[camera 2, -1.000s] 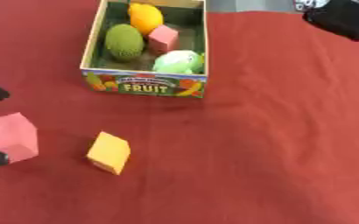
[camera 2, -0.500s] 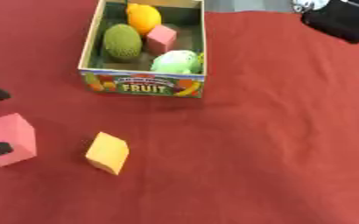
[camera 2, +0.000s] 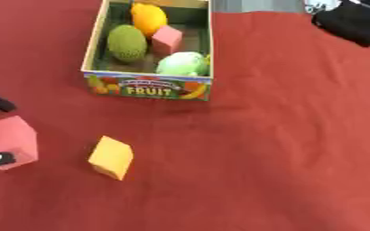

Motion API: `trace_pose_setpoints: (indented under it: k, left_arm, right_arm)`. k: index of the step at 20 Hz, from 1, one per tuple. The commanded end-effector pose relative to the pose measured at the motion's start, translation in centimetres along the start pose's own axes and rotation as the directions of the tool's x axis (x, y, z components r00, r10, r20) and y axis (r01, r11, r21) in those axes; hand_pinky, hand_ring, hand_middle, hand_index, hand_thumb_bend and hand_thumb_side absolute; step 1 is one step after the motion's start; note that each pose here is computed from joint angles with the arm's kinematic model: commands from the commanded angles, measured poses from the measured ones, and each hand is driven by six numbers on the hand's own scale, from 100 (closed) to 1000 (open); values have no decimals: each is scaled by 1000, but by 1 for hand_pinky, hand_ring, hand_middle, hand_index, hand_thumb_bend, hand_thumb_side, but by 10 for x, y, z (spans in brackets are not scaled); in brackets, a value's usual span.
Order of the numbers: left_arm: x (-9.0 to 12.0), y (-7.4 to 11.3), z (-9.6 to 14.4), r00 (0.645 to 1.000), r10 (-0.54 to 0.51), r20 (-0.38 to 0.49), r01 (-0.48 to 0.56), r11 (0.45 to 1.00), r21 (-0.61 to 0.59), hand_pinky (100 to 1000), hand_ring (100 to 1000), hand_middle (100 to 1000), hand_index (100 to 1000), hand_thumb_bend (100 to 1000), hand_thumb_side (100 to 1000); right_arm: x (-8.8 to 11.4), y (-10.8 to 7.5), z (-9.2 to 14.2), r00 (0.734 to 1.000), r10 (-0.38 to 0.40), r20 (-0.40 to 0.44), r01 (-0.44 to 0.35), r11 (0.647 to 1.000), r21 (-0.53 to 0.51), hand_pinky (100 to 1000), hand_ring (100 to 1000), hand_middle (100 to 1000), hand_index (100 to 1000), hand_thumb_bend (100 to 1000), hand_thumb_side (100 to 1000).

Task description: Pick up objects on the table and place them in the box.

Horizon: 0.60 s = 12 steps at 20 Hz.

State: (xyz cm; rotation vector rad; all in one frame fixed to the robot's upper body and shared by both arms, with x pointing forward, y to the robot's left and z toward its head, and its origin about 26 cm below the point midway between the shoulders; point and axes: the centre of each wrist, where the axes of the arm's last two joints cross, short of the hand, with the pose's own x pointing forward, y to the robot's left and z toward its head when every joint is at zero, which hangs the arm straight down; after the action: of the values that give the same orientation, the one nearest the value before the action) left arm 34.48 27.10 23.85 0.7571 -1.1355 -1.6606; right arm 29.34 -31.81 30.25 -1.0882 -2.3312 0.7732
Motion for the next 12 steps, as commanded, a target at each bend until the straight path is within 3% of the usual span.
trace_pose_setpoints:
  k: [1,5,9,12]
  left_arm:
    - [-1,6,3,998,-61,-19,62,998,16,878,836,753,856,612,414]
    - [0,2,0,988,-152,-26,153,988,32,848,799,703,816,576,421]
    - [0,1,-2,987,-156,-27,157,986,50,787,740,618,758,454,430]
    - [1,1,-2,990,-142,-23,143,988,60,754,703,583,723,353,388]
  right_arm:
    - [4,-6,-3,1000,4,16,-4,1000,-7,841,827,742,867,100,521]
    - [4,-4,-2,1000,-7,18,7,1000,-1,842,828,743,868,100,528]
    - [4,-3,-1,1000,-16,15,16,1000,3,843,829,743,869,100,536]
    - [3,-2,0,1000,-21,11,21,1000,3,843,829,743,869,100,544]
